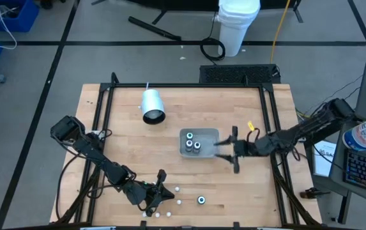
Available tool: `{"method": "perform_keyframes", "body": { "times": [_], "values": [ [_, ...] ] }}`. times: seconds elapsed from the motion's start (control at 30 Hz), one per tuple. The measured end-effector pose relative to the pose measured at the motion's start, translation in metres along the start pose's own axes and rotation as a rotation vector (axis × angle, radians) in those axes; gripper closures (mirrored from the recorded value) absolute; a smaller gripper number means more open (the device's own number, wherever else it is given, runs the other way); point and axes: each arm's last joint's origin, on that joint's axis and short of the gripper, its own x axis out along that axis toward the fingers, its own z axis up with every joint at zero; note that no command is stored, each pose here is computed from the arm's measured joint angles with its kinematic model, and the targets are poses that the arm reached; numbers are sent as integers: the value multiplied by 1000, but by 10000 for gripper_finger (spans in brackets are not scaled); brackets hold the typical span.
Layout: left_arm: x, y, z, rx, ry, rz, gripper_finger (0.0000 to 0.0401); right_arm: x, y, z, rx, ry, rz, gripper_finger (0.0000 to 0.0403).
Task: Pick & Place food coloring
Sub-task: Put the large black food coloring bottle into the white bin
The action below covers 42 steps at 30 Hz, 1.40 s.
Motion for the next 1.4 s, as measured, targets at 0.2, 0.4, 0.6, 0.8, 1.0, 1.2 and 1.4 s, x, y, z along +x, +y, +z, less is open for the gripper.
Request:
{"method": "perform_keyframes", "body": {
  "times": [0.2, 0.4, 0.6, 0.8, 1.0, 1.2, 1.4],
  "values": [
    [0, 0, 0, -6, 3, 0, 375, -11, 28, -30, 3, -4, 76, 246],
    [0, 0, -1, 0, 13, 7, 375, -23, 37, -73, 16, -95, 60, 280],
    [2, 4, -1, -4, 2, 13, 375, -32, 24, -90, 6, -174, -32, 312],
    [6, 13, -3, -20, 10, 37, 375, -34, 19, -109, 12, -74, -17, 337],
    [10, 25, -7, -54, 28, 66, 375, -34, 20, -115, 1, -33, -8, 367],
    [12, 29, -9, -87, 40, 76, 375, -34, 20, -113, 14, -48, -5, 400],
    [11, 26, -6, -110, 17, 71, 375, -34, 20, -112, 63, -54, -5, 402]
  ]
}}
